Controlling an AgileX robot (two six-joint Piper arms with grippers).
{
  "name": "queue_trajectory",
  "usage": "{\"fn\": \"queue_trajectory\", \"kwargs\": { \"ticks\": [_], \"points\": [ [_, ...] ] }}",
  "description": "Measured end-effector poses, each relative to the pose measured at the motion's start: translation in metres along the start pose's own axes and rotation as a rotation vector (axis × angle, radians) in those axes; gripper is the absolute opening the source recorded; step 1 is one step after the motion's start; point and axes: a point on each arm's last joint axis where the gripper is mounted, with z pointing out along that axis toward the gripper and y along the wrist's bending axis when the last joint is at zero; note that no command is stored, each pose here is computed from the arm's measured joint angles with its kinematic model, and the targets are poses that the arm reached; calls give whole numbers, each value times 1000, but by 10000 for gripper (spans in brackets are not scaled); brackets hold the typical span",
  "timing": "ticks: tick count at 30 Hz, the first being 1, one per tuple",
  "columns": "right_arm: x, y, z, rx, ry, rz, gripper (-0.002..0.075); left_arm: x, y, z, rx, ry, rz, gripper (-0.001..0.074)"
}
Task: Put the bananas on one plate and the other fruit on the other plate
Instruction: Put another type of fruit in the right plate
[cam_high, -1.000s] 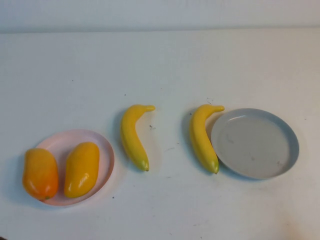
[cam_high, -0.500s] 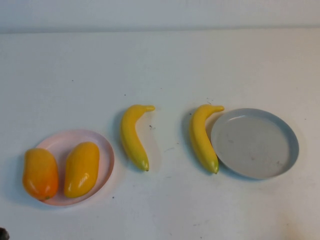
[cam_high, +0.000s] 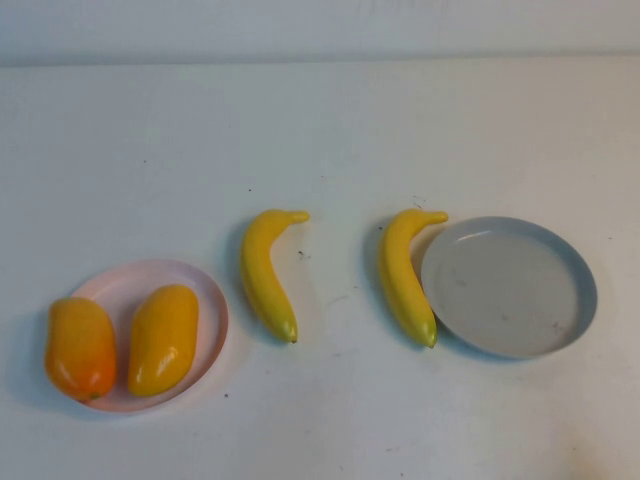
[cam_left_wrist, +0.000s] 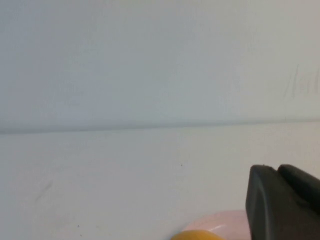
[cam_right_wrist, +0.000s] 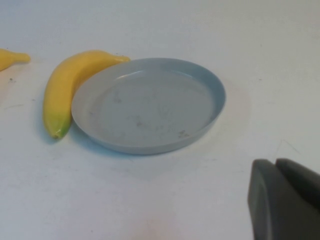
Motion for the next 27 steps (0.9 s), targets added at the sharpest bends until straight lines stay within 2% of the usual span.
{"fn": "queue_trajectory", "kwargs": {
  "ticks": [9, 18, 27],
  "points": [
    [0, 0, 0, 0, 0, 0, -17, 7, 1, 0, -12, 68, 17, -4],
    [0, 0, 0, 0, 1, 0, -17, 35, 3, -7, -35, 386, 10, -4],
    [0, 0, 0, 0, 1, 0, -17, 37, 3, -8, -37, 407, 10, -4]
  ]
}}
